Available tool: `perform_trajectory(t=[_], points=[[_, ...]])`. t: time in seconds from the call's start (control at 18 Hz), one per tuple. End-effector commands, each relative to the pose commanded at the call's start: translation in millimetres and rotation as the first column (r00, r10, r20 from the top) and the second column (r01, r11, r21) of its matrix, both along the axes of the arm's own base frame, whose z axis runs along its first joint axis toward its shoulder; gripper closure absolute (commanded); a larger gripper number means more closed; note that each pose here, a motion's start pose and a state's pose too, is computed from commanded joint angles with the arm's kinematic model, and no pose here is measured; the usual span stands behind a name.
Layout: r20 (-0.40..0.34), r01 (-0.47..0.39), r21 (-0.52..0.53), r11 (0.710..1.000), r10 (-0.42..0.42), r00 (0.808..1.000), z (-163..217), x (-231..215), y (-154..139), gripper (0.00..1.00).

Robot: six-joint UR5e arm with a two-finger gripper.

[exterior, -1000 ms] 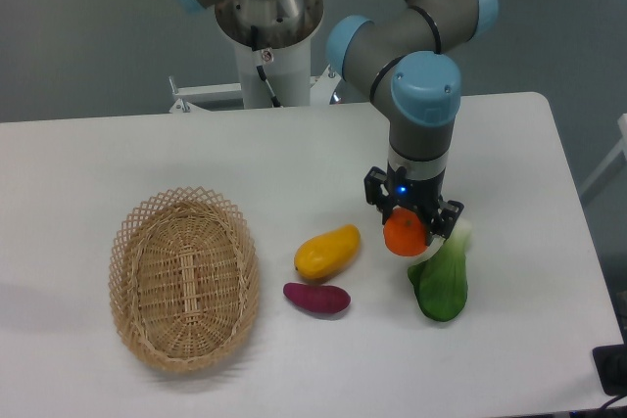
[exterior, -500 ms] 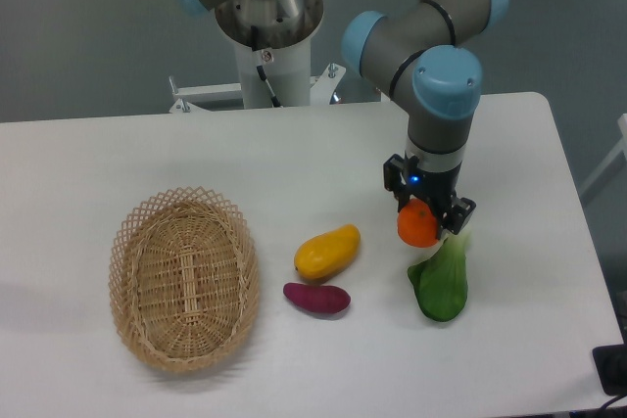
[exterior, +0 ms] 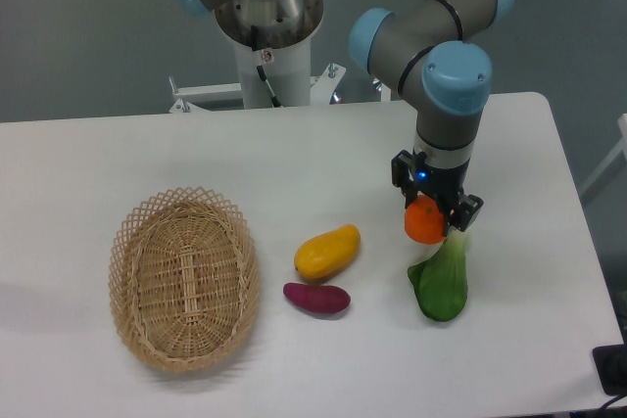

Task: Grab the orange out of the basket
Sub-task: 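Hold the orange raised above the bok choy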

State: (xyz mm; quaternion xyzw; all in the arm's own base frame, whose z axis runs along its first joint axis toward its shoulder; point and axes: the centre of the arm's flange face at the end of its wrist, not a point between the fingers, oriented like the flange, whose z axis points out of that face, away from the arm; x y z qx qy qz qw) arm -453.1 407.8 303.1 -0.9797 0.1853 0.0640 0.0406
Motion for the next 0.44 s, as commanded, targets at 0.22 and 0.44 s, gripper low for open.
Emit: perform_trajectory(t=[0.22,0.44], points=[[0.001,0.003,-0.002,1.000,-0.003,1.000,-0.9,1.0,1.4,0.52],[-0.002,0.013,-0.006,1.000,-0.013,1.000,-1.4,1.1,1.0,0.52]])
